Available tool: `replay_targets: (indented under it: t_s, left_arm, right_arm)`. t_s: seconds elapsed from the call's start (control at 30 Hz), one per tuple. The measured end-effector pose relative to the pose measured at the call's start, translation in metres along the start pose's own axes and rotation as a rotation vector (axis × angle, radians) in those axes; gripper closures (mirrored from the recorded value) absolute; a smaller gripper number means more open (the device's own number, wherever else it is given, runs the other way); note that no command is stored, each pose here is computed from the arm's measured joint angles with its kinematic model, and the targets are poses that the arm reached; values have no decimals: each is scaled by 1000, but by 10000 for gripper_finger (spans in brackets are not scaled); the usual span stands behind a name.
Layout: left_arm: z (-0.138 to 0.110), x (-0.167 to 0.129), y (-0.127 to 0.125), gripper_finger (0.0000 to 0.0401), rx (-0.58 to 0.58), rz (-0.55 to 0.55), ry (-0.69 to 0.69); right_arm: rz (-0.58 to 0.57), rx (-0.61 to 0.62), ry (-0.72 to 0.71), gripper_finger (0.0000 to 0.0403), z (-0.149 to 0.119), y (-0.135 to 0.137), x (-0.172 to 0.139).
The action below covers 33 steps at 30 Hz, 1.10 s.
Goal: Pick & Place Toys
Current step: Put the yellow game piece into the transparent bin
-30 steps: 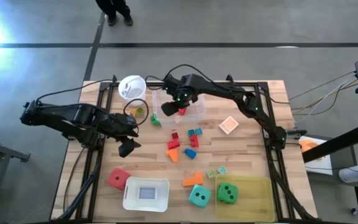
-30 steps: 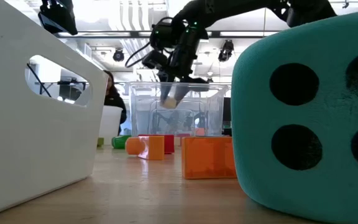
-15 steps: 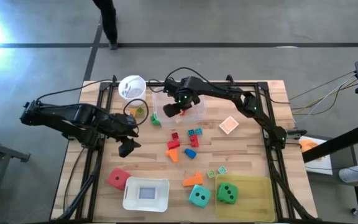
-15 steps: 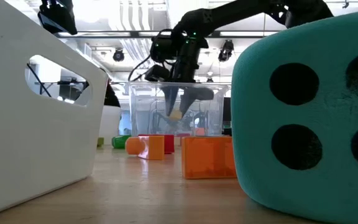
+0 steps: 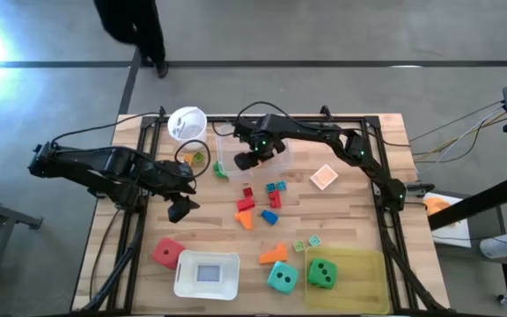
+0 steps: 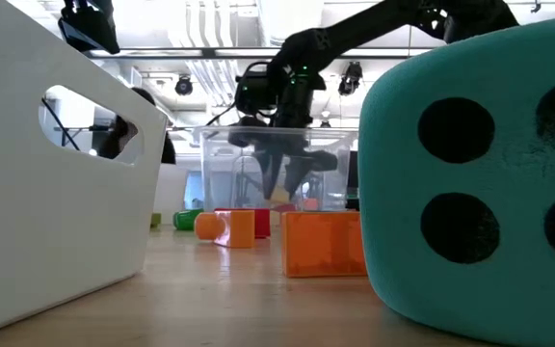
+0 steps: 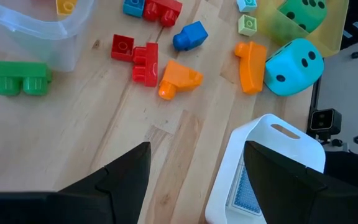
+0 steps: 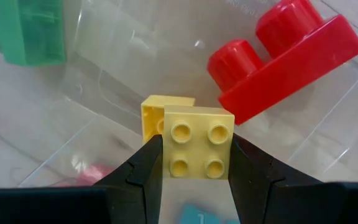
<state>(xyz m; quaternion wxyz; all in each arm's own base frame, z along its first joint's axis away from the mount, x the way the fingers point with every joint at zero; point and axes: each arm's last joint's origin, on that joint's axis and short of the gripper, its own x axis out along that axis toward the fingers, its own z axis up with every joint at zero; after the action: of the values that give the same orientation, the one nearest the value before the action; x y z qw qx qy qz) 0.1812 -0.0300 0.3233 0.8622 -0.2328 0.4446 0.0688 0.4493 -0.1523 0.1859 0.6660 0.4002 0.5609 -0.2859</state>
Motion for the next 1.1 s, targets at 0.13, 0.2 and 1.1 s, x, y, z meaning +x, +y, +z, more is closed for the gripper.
replay_targets:
  t_s: [0.13,0.2,1.1]
  left_arm:
    - [0,0,0,139,-2,0,0]
    - [0,0,0,139,-5,0,0]
    - [-1,0,-1,139,-9,-4,3]
  right_arm:
    - [0,-12,1,273,1,-2,0]
    - [0,-13,0,273,2,-3,0]
    - [-5,-54,2,127,3,-4,0]
